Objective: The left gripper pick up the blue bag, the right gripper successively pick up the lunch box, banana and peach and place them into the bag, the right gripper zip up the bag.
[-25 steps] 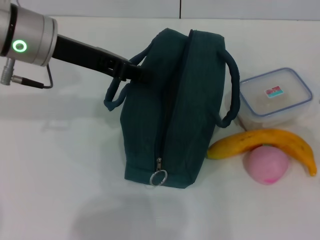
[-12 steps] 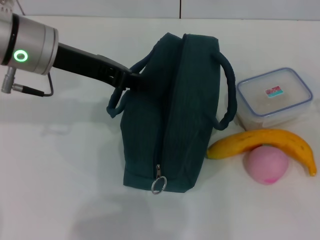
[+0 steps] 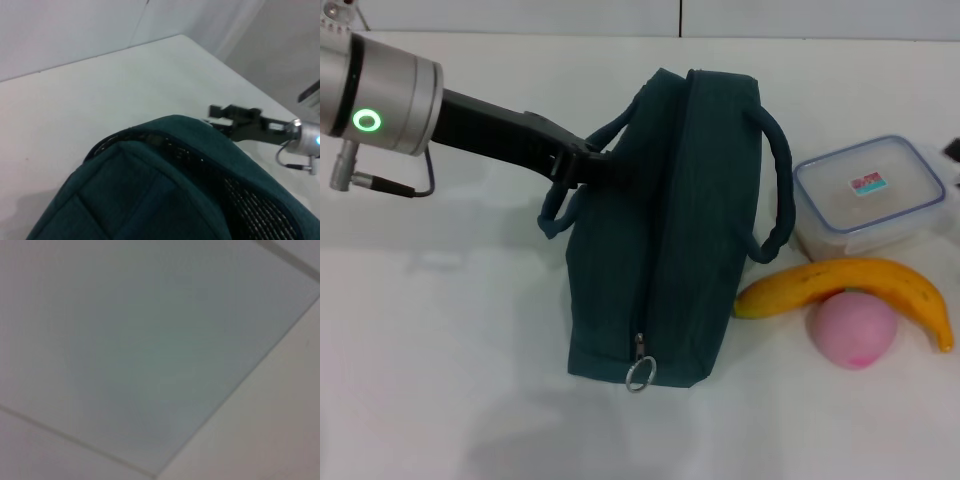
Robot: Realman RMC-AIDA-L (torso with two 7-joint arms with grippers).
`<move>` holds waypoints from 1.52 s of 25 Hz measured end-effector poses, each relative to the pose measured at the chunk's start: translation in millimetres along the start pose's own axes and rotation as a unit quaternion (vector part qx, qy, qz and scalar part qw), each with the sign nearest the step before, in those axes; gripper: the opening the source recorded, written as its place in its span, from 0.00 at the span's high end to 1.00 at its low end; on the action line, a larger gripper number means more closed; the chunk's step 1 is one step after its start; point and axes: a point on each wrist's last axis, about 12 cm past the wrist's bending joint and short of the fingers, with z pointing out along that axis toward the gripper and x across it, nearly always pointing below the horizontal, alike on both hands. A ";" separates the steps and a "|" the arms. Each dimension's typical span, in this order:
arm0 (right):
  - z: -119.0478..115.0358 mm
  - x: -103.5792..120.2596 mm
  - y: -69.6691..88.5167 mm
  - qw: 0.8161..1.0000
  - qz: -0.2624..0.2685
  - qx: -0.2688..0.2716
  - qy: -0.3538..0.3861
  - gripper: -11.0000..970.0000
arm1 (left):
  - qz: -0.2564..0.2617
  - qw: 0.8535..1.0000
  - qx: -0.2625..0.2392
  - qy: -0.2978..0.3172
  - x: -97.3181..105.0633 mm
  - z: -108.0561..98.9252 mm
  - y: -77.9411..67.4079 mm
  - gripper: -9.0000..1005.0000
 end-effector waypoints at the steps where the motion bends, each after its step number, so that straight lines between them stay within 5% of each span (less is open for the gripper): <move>1: 5.9 2.2 1.5 1.000 -0.004 0.003 0.010 0.28 | 0.000 1.000 0.004 -0.001 0.4 0.8 -0.1 0.94; 7: 21.9 9.7 5.6 0.999 -0.010 0.013 0.033 0.28 | 0.003 1.000 0.012 -0.003 -0.1 3.1 -1.8 0.94; 24: 20.3 10.9 5.7 1.000 0.004 0.009 0.019 0.29 | -0.012 1.000 0.015 -0.002 13.4 1.9 -0.6 0.93; 32: 20.8 12.3 7.4 1.000 0.017 0.003 0.024 0.57 | -0.011 1.000 0.021 -0.004 13.3 2.6 -2.3 0.93; 38: 18.9 11.3 9.4 0.999 0.031 -0.009 0.017 0.69 | -0.010 1.000 0.022 0.000 14.6 3.4 -3.3 0.93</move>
